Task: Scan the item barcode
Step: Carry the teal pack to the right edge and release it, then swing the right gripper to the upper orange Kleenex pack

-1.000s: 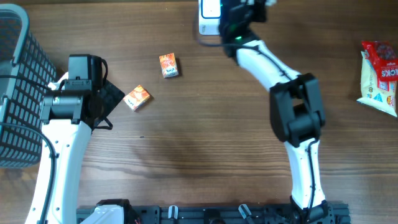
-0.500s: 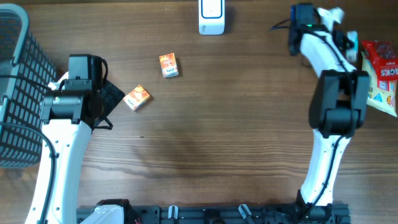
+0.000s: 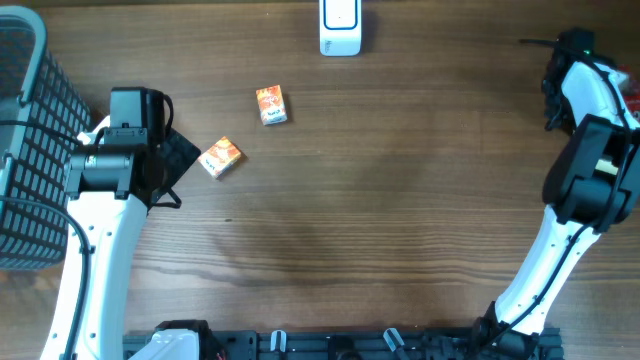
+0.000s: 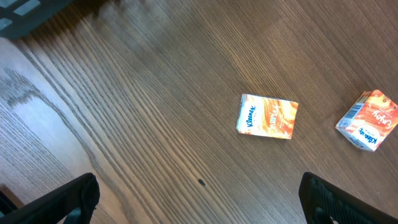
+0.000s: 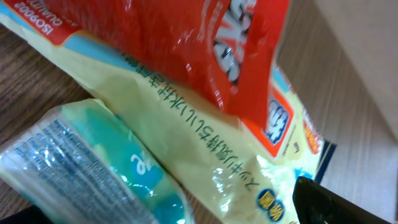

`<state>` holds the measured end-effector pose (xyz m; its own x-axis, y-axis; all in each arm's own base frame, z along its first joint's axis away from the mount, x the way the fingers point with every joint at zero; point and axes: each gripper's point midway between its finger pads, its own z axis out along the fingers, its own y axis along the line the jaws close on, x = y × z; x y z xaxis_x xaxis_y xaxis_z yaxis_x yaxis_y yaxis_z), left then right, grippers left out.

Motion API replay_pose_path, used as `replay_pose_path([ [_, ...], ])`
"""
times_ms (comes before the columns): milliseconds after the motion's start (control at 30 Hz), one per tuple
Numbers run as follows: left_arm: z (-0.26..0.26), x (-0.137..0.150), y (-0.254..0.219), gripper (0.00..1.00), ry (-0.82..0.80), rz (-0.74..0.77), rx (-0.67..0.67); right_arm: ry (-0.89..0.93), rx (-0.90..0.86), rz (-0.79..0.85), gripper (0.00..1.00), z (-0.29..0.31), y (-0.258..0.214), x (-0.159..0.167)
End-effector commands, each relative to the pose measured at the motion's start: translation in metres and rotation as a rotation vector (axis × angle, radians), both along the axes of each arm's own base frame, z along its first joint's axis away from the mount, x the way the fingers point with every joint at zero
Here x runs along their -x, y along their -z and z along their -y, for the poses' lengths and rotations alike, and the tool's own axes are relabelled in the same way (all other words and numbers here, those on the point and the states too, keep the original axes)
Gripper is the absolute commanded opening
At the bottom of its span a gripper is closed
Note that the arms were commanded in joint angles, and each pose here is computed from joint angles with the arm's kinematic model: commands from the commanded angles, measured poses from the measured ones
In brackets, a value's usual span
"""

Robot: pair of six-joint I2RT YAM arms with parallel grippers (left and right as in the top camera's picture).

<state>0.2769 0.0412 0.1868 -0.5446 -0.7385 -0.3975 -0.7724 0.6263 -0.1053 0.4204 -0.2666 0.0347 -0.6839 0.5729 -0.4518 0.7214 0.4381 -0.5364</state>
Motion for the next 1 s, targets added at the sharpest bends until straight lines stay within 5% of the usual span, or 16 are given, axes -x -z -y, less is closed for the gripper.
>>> replay_pose_path([
  [0,-0.001,0.0,0.002,1.0,-0.016,-0.003,0.008,-0.016,-0.025,0.087,1.0,-0.005,-0.029,-0.009],
  [300,-0.001,0.0,0.002,1.0,-0.016,-0.003,0.008,-0.218,-0.266,0.539,1.0,-0.056,-0.15,-0.055],
  [500,-0.001,0.0,0.002,1.0,-0.016,-0.003,0.008,-0.614,-0.944,0.815,1.0,-0.196,-0.217,-0.077],
  [633,-0.001,0.0,0.002,1.0,-0.016,-0.003,0.008,-0.71,-1.176,0.782,1.0,-0.255,-0.22,-0.07],
  [967,-0.001,0.0,0.002,1.0,-0.016,-0.003,0.008,-0.92,-1.145,0.474,1.0,-0.424,-0.142,-0.077],
])
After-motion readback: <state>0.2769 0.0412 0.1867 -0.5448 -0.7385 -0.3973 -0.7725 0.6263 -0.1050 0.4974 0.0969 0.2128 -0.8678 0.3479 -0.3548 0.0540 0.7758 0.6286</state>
